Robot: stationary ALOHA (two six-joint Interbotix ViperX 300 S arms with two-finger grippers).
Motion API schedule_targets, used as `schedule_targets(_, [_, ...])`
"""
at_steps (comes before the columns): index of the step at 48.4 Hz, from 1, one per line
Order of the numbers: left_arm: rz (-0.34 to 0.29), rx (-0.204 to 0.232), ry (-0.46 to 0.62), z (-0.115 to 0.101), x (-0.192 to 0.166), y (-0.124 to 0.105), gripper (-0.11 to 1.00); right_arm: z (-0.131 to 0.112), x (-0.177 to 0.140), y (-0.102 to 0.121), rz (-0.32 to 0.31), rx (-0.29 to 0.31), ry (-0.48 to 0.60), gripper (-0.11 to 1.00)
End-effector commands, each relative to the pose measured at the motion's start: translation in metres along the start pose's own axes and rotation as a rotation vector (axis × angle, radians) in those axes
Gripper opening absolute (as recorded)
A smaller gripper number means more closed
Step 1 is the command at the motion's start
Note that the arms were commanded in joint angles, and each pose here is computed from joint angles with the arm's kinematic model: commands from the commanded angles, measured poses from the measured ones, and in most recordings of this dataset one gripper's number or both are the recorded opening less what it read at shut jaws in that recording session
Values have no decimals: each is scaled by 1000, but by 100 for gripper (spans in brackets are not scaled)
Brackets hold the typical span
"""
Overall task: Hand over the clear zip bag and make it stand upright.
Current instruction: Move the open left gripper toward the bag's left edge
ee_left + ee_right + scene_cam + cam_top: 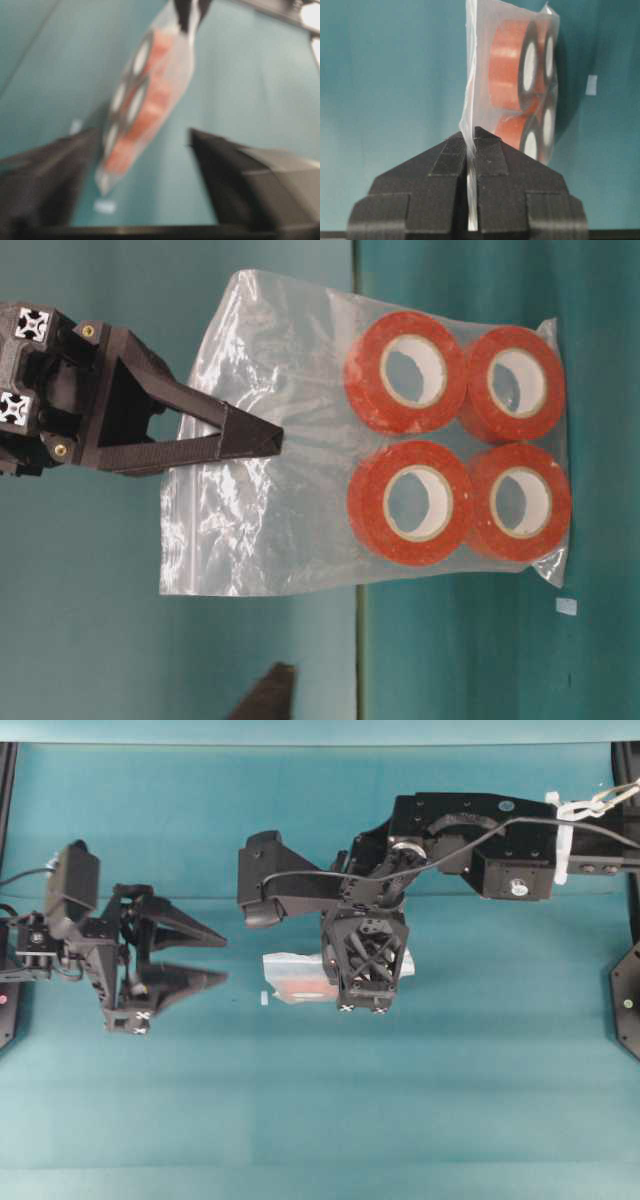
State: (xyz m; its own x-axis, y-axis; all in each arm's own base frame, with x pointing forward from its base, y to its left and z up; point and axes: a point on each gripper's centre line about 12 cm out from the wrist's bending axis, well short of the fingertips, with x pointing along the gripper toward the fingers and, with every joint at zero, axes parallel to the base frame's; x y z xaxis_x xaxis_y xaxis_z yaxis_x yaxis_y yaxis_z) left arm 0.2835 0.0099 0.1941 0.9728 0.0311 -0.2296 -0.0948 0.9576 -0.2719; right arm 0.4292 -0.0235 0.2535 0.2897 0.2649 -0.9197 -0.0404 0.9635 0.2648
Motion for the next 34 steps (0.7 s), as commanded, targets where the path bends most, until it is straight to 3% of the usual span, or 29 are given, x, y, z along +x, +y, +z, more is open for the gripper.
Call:
schedule_targets(1, [6, 36, 52, -1, 7, -2, 94, 2, -5, 4, 2, 5, -17, 1])
schedule_targets(9, [3, 163, 120, -3, 25, -6, 95, 0, -3, 3, 2, 10, -13, 1])
schedule_targets(15, [3, 216, 138, -5, 45, -6, 96, 0, -3, 3, 1, 10, -15, 1])
schedule_targets(27, [9, 239, 203, -28, 76, -1, 96, 0, -3, 2, 1, 12, -16, 1])
schedule_targets(34, [4, 235, 176, -32, 78, 0, 96, 0, -3, 2, 1, 13, -16, 1])
